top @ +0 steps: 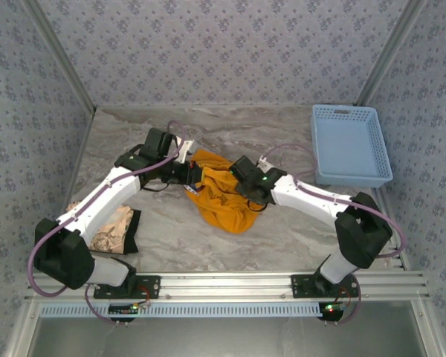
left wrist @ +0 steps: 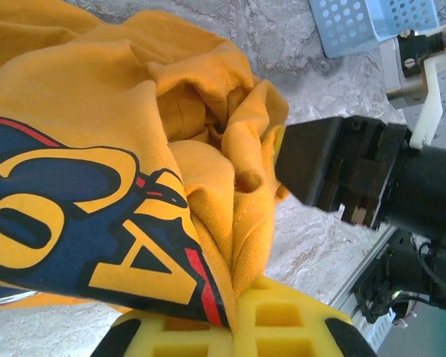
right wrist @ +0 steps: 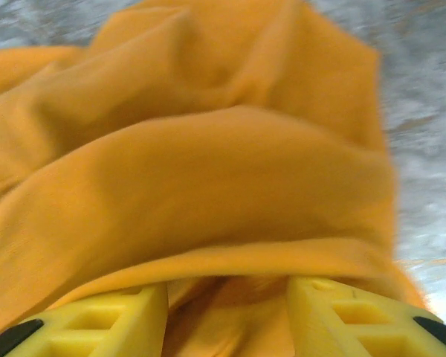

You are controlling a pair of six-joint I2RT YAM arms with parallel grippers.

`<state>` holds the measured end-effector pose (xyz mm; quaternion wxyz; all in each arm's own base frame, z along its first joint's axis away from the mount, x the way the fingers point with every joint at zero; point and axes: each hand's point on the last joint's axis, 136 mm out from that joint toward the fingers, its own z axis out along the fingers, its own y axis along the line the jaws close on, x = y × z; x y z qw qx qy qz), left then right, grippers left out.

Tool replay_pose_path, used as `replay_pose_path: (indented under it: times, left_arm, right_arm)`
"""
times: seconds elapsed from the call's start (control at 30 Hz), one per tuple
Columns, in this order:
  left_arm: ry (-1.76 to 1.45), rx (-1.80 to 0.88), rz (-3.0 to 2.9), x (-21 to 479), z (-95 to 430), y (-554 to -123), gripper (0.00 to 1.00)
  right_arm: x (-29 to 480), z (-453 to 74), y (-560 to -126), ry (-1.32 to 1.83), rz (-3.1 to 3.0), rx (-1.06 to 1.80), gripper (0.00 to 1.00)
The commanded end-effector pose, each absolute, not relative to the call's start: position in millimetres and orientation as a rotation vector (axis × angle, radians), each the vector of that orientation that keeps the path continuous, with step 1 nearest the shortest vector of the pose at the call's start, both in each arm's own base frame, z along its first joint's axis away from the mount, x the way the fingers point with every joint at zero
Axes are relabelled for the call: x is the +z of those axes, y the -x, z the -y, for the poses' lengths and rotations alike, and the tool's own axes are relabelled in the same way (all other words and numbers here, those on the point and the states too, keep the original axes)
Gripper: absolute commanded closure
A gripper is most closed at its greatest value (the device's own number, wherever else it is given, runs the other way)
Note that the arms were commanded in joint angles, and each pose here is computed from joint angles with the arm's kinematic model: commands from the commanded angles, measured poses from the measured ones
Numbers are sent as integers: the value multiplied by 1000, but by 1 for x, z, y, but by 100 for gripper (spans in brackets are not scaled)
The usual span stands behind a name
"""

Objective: Fold the inside-out t-shirt

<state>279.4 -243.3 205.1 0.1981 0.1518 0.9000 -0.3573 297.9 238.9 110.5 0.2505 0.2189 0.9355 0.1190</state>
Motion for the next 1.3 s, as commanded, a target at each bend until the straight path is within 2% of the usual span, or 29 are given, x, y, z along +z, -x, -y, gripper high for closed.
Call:
replay_pose_path:
  times: [0.0,0.13,0.23,0.47,0.53,0.67,0.77,0.93,1.13,1.27]
  left_arm:
    - [-455,-1039,-2468,222,249,-283,100]
    - [-457,-1047,-2471,221,249,-283,100]
    - [-461,-1050,-2468,221,250,-283,100]
    - [-466,-1037,-2458,223,248,-283,100]
    - [-462,-1037,-2462,222,248,-283,100]
    - [-451,-1031,-2466,219,247,-285,100]
    - [-446,-1022,-2461,221,246,-287,100]
    - [-423,-991,-2415,240,236,-304,100]
    - [-395,-874,-2318,286,228,-359,100]
    - [-388,-805,-2201,345,225,-411,100]
  right_arm:
    - [118,-258,-296,-526,-2524,287,53]
    - [105,-262,-303,-549,-2522,225,53]
    - [95,-254,-308,-545,-2523,154,46]
    - [68,-249,-301,-530,-2595,94,46]
    - [64,-250,-299,-536,-2612,100,52]
    - [71,-245,-294,-550,-2617,90,76]
    - [82,-239,-290,-561,-2608,92,84]
    - [132,-220,-301,-568,-2515,132,99]
    - [231,-199,-378,-434,-2352,325,100]
    - [322,-196,-436,-276,-2192,459,100]
